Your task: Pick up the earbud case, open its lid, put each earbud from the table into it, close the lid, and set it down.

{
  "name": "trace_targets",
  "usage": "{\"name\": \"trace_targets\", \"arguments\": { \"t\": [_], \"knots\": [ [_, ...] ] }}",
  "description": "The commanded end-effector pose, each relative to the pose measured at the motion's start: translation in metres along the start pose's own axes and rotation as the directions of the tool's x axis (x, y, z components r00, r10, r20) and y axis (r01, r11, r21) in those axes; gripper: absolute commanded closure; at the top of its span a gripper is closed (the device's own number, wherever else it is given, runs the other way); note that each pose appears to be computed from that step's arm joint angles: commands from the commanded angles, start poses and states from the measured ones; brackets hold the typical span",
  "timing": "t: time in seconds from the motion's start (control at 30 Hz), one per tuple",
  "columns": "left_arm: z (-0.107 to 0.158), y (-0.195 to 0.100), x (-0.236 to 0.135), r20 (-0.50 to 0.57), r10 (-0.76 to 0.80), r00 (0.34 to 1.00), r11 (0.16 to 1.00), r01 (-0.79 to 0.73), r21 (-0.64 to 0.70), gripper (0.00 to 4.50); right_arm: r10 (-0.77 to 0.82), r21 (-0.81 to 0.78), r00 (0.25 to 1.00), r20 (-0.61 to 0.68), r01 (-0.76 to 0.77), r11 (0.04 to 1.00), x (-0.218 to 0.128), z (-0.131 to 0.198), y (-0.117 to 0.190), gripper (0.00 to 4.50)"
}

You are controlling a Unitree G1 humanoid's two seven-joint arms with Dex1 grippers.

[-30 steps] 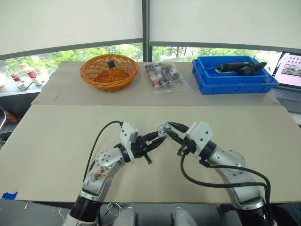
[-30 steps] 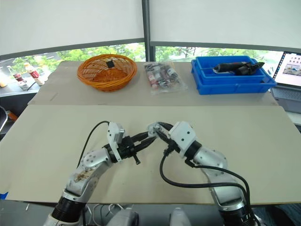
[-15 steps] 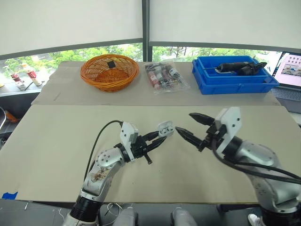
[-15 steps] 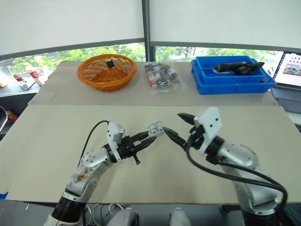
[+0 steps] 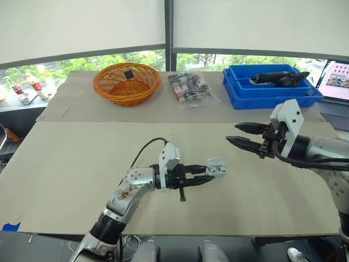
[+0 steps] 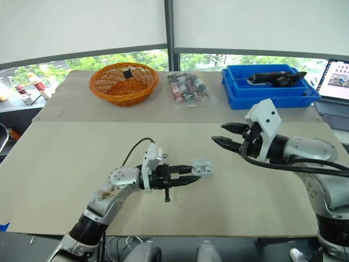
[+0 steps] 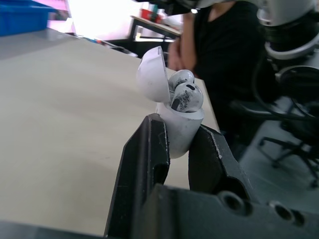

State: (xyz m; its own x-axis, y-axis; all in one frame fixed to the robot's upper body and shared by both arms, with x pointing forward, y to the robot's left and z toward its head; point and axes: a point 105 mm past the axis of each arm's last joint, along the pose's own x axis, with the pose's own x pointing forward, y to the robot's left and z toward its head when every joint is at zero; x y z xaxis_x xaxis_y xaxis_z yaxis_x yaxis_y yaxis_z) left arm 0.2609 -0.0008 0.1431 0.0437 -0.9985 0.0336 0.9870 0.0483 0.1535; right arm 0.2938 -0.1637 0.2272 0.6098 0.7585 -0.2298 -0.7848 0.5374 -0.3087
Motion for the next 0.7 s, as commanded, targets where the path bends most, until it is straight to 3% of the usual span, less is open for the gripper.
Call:
{"name": "trace_targets", "arguments": {
  "t": [0.03,0.13,0.7],
  "knots": [
    [0.010,-0.007,0.006,0.025,-0.101,0.995,0.995,0.101,-0.002,3.97,0.080,-0.050,0.996,-0.033,-0.081,0.995,0.002,0.006,0.002,3.58],
    [0.012,-0.008,0.008,0.028,-0.136,0.990,0.991,0.136,-0.013,3.97,0.125,-0.058,0.989,-0.073,-0.129,0.990,0.003,0.004,0.004,4.50],
    [0.020,-0.015,0.013,0.055,-0.213,0.976,0.976,0.215,-0.034,3.97,0.300,0.018,0.930,-0.211,-0.303,0.953,0.003,-0.018,0.021,4.50]
  ]
}}
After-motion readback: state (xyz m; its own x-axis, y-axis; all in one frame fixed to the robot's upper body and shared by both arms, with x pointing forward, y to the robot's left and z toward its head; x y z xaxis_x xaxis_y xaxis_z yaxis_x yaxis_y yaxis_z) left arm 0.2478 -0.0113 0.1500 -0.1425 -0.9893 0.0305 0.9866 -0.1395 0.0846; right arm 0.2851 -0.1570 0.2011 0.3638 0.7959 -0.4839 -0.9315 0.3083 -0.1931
